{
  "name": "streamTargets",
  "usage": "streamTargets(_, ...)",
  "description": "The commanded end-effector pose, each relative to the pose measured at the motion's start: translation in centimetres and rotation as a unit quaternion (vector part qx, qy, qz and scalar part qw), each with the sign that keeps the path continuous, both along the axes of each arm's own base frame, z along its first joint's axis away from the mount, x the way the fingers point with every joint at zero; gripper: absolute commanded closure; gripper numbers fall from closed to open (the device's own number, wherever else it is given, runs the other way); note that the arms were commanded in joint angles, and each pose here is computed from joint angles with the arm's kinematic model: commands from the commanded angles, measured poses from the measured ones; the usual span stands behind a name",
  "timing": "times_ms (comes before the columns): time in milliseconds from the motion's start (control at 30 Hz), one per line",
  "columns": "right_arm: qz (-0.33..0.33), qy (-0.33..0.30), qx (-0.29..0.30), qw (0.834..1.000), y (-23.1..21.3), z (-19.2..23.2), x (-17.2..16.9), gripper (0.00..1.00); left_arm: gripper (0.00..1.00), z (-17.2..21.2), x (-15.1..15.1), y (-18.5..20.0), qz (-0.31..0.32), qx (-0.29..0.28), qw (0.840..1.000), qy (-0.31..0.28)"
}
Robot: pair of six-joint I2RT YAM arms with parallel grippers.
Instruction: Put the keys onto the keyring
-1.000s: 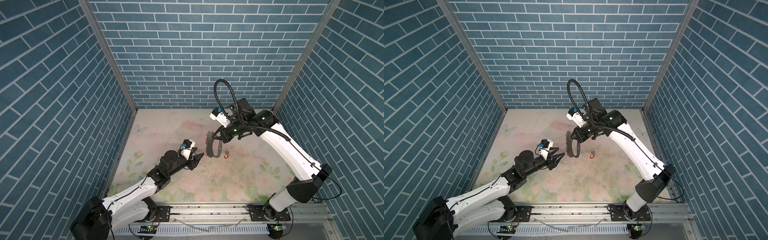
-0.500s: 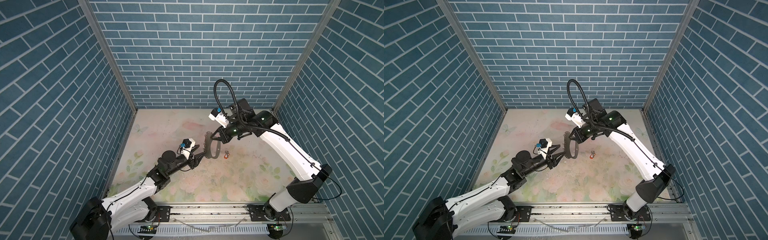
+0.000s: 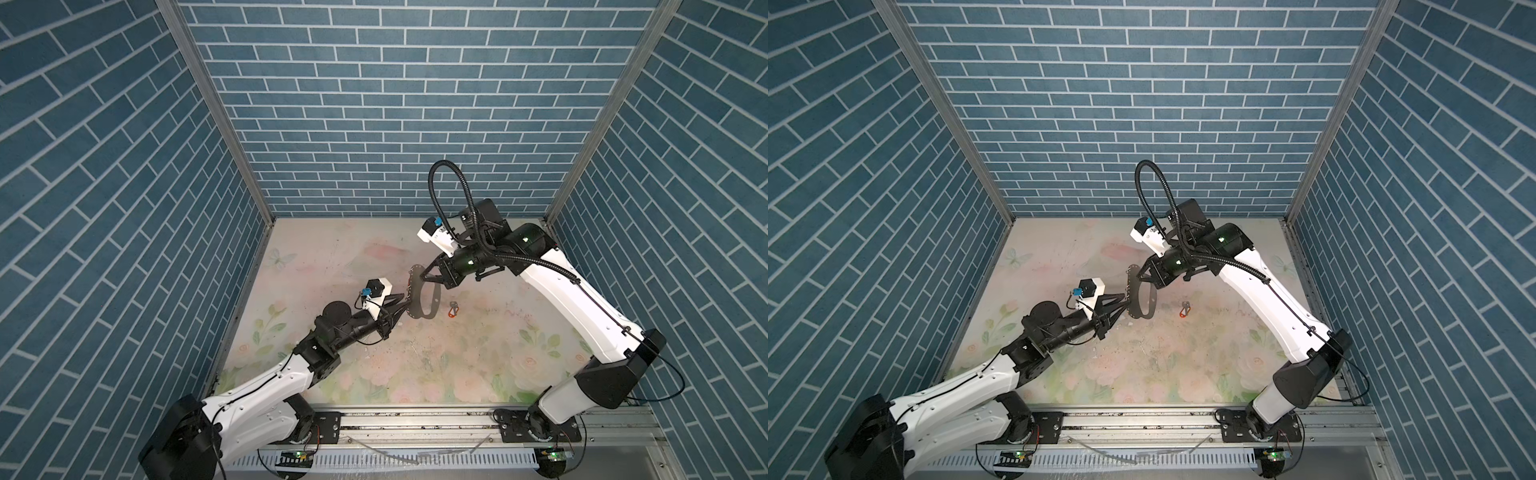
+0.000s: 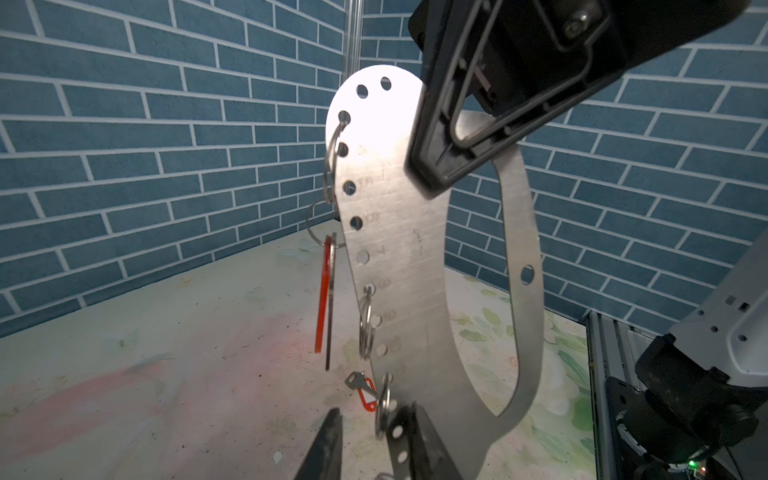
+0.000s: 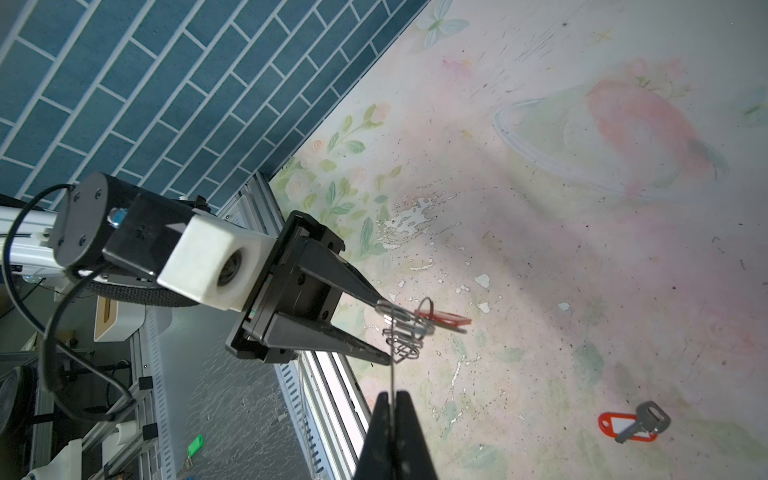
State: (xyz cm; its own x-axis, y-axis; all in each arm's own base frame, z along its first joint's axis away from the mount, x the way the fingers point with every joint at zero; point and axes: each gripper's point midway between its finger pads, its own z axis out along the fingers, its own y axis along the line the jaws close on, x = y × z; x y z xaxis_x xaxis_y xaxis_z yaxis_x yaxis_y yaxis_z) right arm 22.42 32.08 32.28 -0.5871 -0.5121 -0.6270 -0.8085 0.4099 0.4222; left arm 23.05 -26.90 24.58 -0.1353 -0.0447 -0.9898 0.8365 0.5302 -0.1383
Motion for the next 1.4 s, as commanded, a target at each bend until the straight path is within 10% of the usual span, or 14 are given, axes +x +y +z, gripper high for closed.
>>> streamTargets(0, 0.023, -0.008, 0.020, 1.000, -0.3, 1.0, -1.3, 1.00, 0.76, 2.0, -0.1, 0.1, 0.001, -0.009, 1.000, -0.025)
streamTargets(600, 0.021, -0.002, 0.032, 0.999, -0.3, 1.2, -1.7, 1.00, 0.93, 2.5, -1.3, 0.6, -0.011, -0.002, 0.998, -0.056)
streamTargets(1367, 0.041, 0.002, 0.050, 0.998, -0.1, 1.7, -2.4, 1.00, 0.65, 2.3, -2.4, -0.1, -0.049, 0.018, 0.996, -0.068)
